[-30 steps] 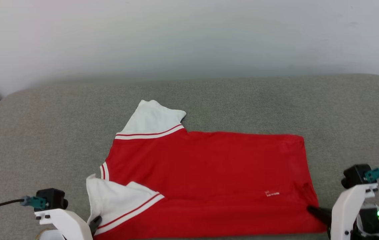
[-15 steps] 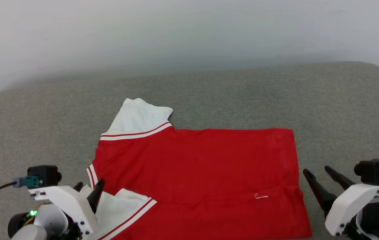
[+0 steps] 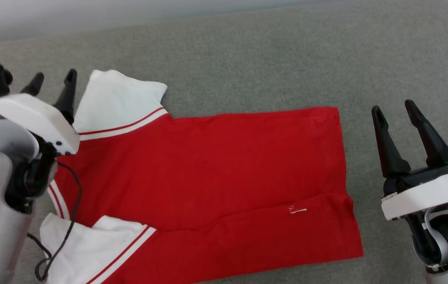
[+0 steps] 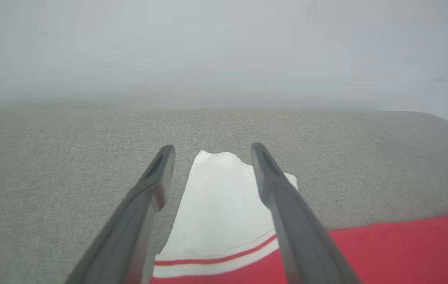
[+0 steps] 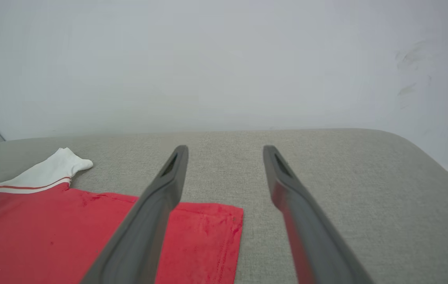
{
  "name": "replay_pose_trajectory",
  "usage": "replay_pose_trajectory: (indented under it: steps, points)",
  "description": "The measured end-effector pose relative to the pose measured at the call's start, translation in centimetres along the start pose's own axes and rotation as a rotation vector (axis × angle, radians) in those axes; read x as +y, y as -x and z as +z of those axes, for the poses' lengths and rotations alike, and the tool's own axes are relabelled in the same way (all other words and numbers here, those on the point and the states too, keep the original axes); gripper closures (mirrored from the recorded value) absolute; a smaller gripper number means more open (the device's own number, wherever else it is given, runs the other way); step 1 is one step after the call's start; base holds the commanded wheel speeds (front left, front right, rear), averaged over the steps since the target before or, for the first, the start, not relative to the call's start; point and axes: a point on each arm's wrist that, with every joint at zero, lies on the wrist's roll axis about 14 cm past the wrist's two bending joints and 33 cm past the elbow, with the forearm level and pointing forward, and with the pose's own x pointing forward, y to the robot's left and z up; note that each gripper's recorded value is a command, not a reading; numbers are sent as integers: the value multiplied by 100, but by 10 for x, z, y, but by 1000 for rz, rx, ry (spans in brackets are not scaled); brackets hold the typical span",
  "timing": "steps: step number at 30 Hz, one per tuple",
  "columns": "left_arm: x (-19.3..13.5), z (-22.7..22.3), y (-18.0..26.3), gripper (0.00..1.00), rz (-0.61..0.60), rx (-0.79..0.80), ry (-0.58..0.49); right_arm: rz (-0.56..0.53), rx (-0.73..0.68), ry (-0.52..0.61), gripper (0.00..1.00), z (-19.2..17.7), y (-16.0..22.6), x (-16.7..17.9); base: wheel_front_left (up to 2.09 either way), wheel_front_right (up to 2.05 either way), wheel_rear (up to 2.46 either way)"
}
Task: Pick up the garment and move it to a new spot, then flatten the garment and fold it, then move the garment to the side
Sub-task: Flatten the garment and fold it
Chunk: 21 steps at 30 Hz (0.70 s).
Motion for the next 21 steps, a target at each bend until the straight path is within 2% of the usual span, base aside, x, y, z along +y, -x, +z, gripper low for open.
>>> replay_pose_trajectory:
  steps: [10, 14, 21]
  points:
    - [-7, -41, -77, 0, -153, 366, -38, -92, 70, 8, 0, -37, -10, -26, 0, 0, 0]
    - [4, -73, -87, 0, -145, 565, -60, -124, 107, 0, 0, -52, -6, -34, 0, 0, 0]
    - [18, -115, -100, 0, -97, 762, -46, -165, 170, -12, 0, -75, -2, -45, 0, 0, 0]
